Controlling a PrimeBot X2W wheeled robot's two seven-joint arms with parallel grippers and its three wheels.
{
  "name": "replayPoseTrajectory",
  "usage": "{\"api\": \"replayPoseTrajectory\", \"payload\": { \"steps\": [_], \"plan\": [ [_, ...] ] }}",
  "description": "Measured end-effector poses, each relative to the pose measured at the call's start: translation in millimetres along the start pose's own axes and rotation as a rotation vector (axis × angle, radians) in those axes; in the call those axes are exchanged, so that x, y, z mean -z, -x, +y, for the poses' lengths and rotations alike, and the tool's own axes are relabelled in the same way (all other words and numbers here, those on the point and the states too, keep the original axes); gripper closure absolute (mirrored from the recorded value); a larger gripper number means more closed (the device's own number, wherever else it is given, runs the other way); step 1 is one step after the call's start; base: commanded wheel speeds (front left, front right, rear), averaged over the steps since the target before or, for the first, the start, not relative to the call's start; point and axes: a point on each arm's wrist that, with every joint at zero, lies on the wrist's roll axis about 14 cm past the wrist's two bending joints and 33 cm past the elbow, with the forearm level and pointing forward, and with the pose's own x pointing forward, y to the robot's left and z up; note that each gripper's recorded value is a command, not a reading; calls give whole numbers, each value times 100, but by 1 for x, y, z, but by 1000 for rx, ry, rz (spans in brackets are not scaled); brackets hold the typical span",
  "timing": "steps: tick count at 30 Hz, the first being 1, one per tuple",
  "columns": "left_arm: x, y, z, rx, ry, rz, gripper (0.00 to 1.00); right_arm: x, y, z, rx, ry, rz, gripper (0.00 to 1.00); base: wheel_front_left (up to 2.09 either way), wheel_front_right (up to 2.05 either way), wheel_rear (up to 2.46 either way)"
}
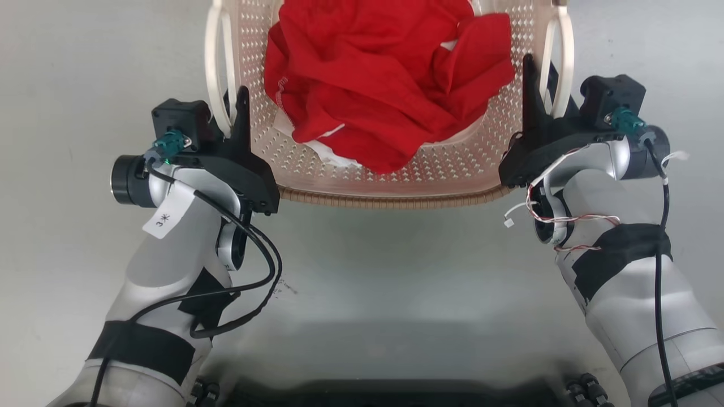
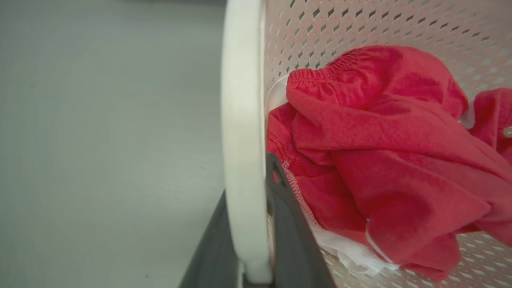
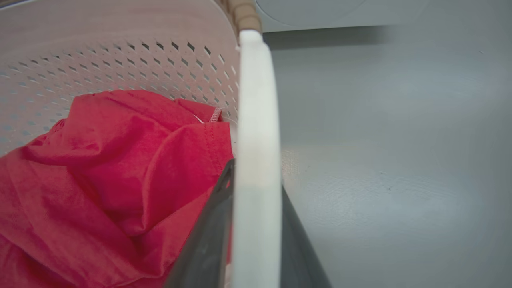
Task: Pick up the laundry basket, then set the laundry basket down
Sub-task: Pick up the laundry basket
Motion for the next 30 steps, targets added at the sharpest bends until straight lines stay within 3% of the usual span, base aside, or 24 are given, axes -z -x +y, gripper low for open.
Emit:
{"api": "replayPoseTrajectory", "payload": {
  "steps": [14,30],
  "plan": [
    [-7,26,-12,14,-19,14,100,-6,28,-2,31,-8,40,100,0,0,0],
    [8,97,-25,19,-25,55,100,3,107,18,11,-33,126,100,0,0,0]
  ]
}}
